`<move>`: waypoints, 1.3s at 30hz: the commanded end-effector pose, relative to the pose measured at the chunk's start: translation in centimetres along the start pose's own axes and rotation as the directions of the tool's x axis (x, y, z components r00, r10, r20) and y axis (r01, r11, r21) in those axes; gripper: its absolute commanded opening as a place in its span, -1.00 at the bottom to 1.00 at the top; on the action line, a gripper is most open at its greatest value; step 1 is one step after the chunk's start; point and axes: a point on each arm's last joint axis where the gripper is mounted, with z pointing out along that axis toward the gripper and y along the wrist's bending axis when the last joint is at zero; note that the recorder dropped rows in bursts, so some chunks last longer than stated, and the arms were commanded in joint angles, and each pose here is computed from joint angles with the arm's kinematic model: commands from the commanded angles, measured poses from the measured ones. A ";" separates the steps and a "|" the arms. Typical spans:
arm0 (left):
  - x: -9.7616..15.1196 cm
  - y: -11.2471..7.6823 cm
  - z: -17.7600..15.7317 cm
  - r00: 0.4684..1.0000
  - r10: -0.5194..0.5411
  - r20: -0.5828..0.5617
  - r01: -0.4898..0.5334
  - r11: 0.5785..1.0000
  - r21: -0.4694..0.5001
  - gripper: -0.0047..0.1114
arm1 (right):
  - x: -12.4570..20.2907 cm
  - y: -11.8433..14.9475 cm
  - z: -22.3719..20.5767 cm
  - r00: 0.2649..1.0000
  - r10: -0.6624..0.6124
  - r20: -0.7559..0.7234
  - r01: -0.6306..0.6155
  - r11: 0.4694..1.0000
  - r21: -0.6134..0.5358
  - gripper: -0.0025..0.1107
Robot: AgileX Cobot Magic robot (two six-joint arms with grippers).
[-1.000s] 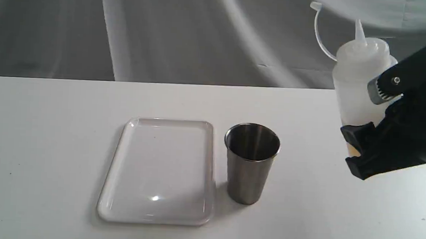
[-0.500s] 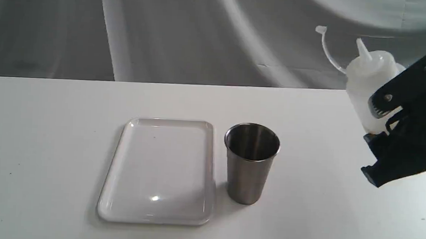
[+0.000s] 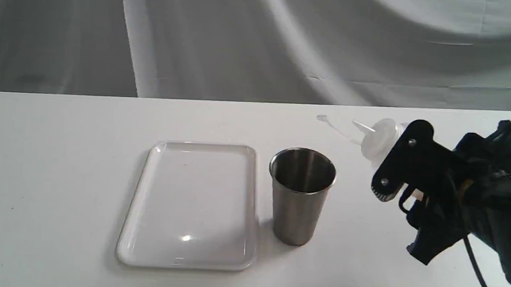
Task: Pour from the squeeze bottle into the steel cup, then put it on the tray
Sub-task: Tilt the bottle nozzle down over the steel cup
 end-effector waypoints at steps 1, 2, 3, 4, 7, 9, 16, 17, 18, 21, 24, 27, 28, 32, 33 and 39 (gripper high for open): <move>0.1 0.0 0.0 1.000 -0.001 0.002 0.001 1.000 0.005 -0.78 | -0.1 0.0 0.4 1.000 0.021 -0.004 -0.021 0.999 0.042 -0.26; 0.1 0.0 0.0 1.000 0.002 0.002 -0.002 1.000 0.005 -0.78 | -0.1 0.0 0.5 0.999 0.039 -0.002 -0.039 0.998 0.051 -0.26; 0.1 0.0 0.0 1.000 0.002 0.002 -0.002 1.000 0.005 -0.78 | -0.1 -0.1 0.5 0.999 0.052 0.002 -0.052 0.997 0.060 -0.26; 0.1 0.0 0.0 1.000 0.002 0.002 -0.002 1.000 0.005 -0.78 | -0.2 -0.2 0.5 0.998 0.065 0.005 -0.066 0.995 0.072 -0.26; 0.1 0.0 0.0 1.000 0.002 0.002 -0.002 1.000 0.005 -0.78 | -0.5 -1.1 0.4 0.994 0.103 0.020 -0.105 0.985 0.140 -0.26; 0.1 0.0 0.0 1.000 0.002 0.002 -0.002 1.000 0.005 -0.78 | -0.9 -1.5 0.4 0.995 0.097 0.037 -0.102 0.983 0.154 -0.26; 0.1 0.0 0.0 1.000 -0.001 0.002 0.001 1.000 0.005 -0.78 | -1.5 -2.1 0.3 0.994 0.094 0.052 -0.102 0.980 0.171 -0.26; 0.1 0.0 0.0 1.000 -0.001 0.002 0.001 1.000 0.005 -0.78 | -1.5 -2.1 0.3 0.995 0.084 0.050 -0.091 0.981 0.172 -0.26; 0.1 0.0 0.0 1.000 -0.001 0.002 0.001 1.000 0.005 -0.78 | -1.5 -2.0 0.5 0.996 0.077 0.042 -0.083 0.981 0.173 -0.26; 0.1 0.0 0.0 1.000 -0.001 0.002 0.001 1.000 0.005 -0.78 | -1.4 -1.4 1.2 0.998 0.055 0.017 -0.057 0.985 0.163 -0.26; 0.1 0.0 0.0 1.000 -0.001 0.002 0.001 1.000 0.005 -0.78 | -1.4 -0.5 1.8 1.000 0.031 -0.004 -0.030 0.988 0.150 -0.26; 0.1 0.0 0.0 1.000 0.002 0.002 -0.002 1.000 0.005 -0.78 | -1.6 0.2 2.0 0.999 0.002 -0.032 0.004 0.985 0.175 -0.26; 0.1 0.0 0.0 1.000 0.002 0.002 -0.002 1.000 0.005 -0.78 | -1.8 0.4 2.2 0.999 -0.004 -0.032 0.010 0.985 0.172 -0.26; 0.1 0.0 0.0 1.000 0.002 0.002 -0.002 1.000 0.005 -0.78 | -2.7 1.1 2.8 0.999 -0.026 -0.045 0.034 0.980 0.195 -0.26; 0.1 0.0 0.0 1.000 0.001 0.002 -0.001 1.000 0.005 -0.78 | -3.0 1.1 2.9 0.998 -0.028 -0.051 0.038 0.977 0.212 -0.26; 0.1 0.0 0.0 1.000 -0.001 0.002 0.001 1.000 0.005 -0.78 | -4.7 1.3 3.1 0.997 -0.050 -0.061 0.065 0.959 0.276 -0.26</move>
